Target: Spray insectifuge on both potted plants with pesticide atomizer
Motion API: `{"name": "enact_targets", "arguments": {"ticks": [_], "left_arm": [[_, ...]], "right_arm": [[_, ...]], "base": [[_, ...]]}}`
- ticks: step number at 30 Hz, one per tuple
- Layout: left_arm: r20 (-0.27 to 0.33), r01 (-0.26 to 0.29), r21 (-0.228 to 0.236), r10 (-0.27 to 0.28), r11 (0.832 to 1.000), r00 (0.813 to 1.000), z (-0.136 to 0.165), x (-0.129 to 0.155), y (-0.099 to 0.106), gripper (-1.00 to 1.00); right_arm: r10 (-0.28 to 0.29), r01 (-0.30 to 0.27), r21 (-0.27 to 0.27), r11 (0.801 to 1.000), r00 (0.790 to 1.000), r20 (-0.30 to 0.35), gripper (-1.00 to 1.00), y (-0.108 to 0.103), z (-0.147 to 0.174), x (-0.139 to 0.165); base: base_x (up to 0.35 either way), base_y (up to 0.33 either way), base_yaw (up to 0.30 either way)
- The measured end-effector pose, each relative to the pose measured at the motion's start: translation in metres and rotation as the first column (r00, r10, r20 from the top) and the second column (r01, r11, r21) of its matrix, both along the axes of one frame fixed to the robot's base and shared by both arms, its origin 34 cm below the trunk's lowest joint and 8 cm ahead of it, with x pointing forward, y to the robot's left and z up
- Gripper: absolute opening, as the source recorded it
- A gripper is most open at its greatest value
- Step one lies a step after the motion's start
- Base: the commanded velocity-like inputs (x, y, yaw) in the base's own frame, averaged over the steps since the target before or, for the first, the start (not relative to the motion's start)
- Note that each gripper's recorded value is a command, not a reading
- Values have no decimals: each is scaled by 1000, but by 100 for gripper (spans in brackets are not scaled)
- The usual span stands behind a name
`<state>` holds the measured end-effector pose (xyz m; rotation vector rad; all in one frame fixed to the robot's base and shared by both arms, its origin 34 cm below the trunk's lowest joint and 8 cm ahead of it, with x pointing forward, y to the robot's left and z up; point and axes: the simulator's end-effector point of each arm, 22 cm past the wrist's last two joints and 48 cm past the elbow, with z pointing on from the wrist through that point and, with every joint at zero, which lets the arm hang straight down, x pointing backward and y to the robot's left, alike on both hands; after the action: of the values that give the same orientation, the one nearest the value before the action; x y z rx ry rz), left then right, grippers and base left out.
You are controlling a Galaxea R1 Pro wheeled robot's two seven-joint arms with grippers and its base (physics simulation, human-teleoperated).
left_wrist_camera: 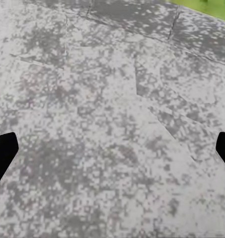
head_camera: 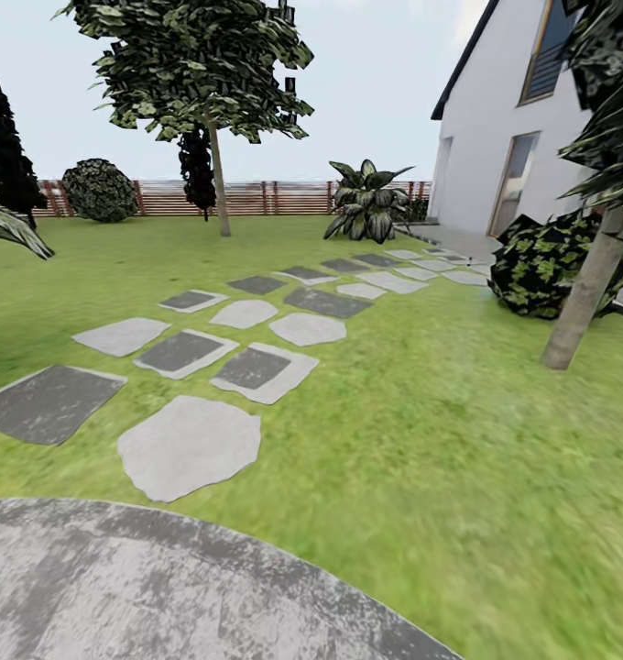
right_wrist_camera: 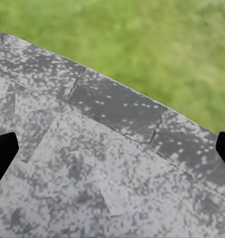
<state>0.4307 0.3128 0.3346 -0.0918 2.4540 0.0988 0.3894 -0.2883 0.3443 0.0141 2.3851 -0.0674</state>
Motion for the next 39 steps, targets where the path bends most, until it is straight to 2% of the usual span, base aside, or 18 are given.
{"name": "enact_targets", "arguments": {"ticks": [9, 20, 27, 39], "left_arm": [[0, 0, 0, 0, 1000, 1000, 0, 0, 0, 100], [0, 0, 0, 0, 1000, 1000, 0, 0, 0, 100], [-1, 0, 0, 0, 1000, 1000, 0, -1, 0, 100], [-1, 0, 0, 0, 1000, 1000, 0, -1, 0, 100]], "right_arm": [[0, 0, 0, 1000, 1000, 0, 100, 0, 0, 0], [-1, 1, 1, 1000, 1000, 1, 100, 0, 0, 0], [-1, 1, 1, 1000, 1000, 1, 100, 0, 0, 0], [5, -5, 3, 1000, 1000, 2, 100, 1, 0, 0]], "base": [[335, 14, 0], [330, 120, 1], [332, 17, 147], [338, 0, 13]]}}
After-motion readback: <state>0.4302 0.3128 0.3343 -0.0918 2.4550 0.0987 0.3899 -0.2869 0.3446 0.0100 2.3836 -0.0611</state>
